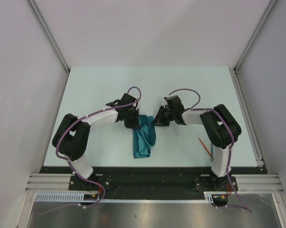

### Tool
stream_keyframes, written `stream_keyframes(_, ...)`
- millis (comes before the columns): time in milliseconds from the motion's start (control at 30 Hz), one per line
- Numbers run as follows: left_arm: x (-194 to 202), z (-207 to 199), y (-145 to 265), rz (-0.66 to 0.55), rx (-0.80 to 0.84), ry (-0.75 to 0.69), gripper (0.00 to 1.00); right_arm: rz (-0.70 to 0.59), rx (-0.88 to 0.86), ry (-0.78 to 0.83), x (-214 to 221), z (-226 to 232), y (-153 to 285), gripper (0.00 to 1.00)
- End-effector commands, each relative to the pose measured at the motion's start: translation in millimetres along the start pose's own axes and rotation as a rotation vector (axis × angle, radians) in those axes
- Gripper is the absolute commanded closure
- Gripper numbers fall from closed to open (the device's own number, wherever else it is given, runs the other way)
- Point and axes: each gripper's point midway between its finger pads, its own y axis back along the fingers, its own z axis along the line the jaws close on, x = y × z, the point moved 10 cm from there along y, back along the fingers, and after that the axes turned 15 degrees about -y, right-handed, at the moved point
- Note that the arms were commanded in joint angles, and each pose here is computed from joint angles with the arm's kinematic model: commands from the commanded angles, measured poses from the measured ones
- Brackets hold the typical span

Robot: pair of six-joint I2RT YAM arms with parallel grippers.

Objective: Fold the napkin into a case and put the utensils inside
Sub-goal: Fold the 2/3-rectangle-folded napkin at the center of the board.

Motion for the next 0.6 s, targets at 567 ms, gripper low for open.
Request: stream_keyframes(567,-7,19,11,-0.064,0.039,0.009,1.0,-0.08,0.086,0.158,18,77,-7,1.0)
